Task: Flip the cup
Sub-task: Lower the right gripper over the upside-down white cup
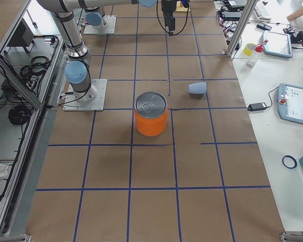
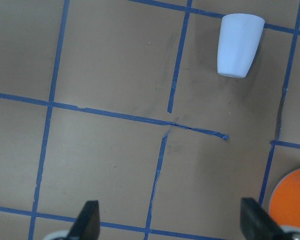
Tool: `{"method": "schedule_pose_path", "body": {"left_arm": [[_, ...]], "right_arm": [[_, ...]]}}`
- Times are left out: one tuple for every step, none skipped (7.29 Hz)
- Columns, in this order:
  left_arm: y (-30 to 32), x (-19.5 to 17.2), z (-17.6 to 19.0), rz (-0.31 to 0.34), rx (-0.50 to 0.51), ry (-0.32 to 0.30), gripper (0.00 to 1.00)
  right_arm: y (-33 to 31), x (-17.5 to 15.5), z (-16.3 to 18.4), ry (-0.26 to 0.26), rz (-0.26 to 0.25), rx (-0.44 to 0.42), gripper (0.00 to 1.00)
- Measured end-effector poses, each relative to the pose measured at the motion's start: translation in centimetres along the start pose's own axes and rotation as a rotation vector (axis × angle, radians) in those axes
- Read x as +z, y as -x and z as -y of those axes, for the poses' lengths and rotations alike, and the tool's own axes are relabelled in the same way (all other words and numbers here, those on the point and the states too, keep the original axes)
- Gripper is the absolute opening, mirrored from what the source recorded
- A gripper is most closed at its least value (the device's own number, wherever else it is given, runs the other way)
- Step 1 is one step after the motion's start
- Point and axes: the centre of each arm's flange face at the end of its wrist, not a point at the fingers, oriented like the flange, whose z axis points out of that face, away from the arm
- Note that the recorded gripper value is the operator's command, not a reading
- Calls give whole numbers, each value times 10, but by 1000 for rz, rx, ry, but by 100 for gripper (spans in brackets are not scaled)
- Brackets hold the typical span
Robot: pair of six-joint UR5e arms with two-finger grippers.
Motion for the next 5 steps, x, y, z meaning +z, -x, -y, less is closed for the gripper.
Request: {"method": "schedule_pose_path", "body": {"left_arm": [[0,0,0,0,0,-1,100],[0,0,0,0,0,-2,100],[0,0,0,0,0,-2,100],[0,0,0,0,0,-3,100],[0,0,0,0,0,-3,100]], "right_arm": [[0,0,0,1,0,0,100],[0,0,-1,2,1,2,100],[0,0,0,1,4,3,100],[-2,0,1,-2,6,9,100],[-10,3,4,-5,8,28,100]]}}
